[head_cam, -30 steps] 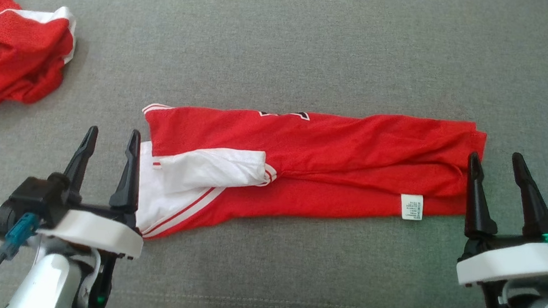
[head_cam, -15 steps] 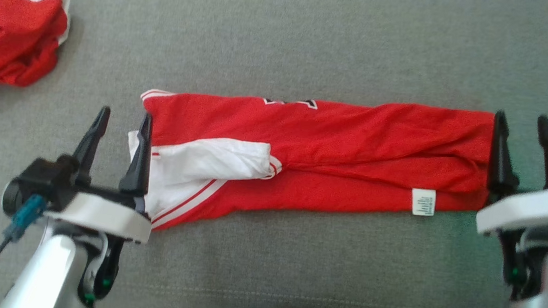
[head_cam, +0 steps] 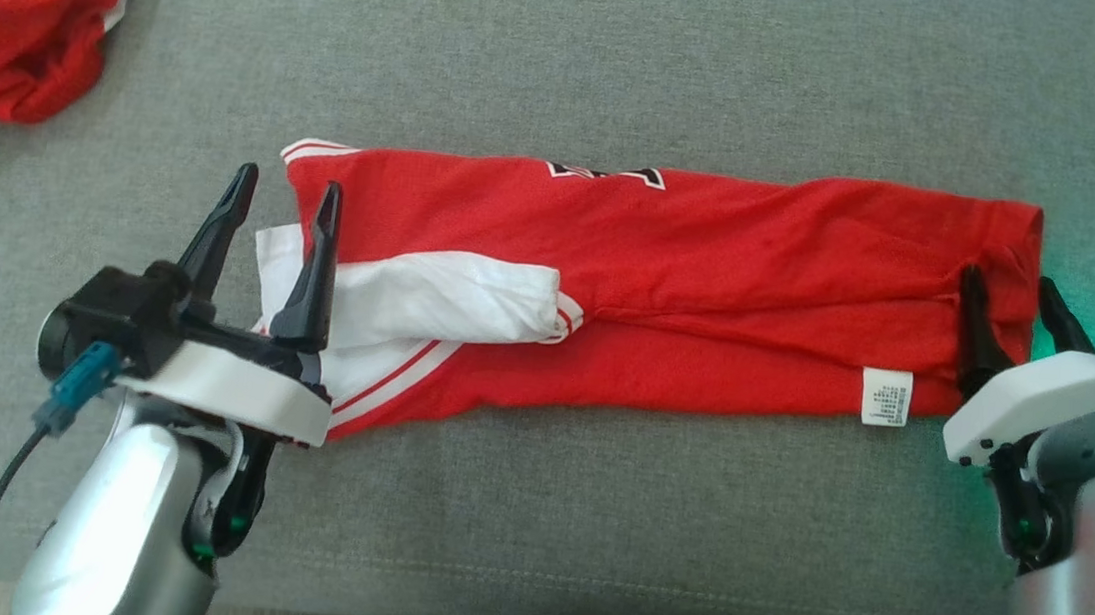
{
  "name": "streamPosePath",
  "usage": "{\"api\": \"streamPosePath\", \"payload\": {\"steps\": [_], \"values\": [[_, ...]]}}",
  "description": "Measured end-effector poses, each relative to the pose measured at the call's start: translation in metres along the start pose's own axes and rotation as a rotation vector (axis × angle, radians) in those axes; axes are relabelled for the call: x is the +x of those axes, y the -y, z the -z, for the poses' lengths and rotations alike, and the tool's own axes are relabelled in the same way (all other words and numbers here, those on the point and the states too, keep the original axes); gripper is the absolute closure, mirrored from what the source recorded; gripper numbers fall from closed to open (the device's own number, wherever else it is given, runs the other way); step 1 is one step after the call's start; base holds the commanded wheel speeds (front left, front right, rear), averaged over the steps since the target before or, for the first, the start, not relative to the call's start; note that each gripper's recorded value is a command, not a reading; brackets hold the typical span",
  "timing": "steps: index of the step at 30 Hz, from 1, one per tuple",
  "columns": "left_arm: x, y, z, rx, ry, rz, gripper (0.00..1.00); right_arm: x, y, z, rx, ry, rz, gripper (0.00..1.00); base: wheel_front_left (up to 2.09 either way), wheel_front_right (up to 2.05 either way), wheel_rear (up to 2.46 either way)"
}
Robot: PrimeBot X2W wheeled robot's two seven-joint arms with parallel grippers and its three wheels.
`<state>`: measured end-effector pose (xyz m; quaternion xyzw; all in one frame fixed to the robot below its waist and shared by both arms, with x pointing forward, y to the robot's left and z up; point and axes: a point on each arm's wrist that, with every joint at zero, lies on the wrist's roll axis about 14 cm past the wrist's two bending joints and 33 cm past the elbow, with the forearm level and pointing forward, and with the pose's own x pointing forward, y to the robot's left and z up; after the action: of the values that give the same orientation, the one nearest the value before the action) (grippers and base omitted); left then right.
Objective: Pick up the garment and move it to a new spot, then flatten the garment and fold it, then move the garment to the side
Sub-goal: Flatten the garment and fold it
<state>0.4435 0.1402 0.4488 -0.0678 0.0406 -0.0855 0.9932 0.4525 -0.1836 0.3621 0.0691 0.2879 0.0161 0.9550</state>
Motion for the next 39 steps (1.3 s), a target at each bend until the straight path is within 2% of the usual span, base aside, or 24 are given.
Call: {"api": "streamPosePath", "payload": {"steps": [15,16,17,22,28,39], "values": [[0.007,0.007,0.005,-0.009,-0.004,0.023,0.0,-0.006,-0.01,0.015,0.09,-0.037,-0.046,0.0,0.0,0.0,0.0],[0.007,0.007,0.005,-0.009,-0.004,0.022,0.0,-0.006,-0.01,0.016,0.089,-0.038,-0.046,0.55,0.0,0.0,0.0],[0.007,0.006,0.005,-0.011,-0.003,0.02,0.0,-0.006,-0.011,0.016,0.091,-0.038,-0.048,0.98,0.0,0.0,0.0],[0.007,0.004,0.002,-0.006,0.006,0.016,0.0,-0.009,-0.018,0.021,0.09,-0.056,-0.069,1.0,0.0,0.0,0.0],[0.008,0.005,-0.005,-0.002,0.027,0.016,0.0,-0.021,-0.009,0.02,0.109,-0.019,-0.038,1.0,0.0,0.0,0.0],[0.008,0.008,-0.017,-0.002,0.059,0.017,0.0,-0.044,0.058,-0.008,0.136,0.067,0.154,1.0,0.0,0.0,0.0]]}}
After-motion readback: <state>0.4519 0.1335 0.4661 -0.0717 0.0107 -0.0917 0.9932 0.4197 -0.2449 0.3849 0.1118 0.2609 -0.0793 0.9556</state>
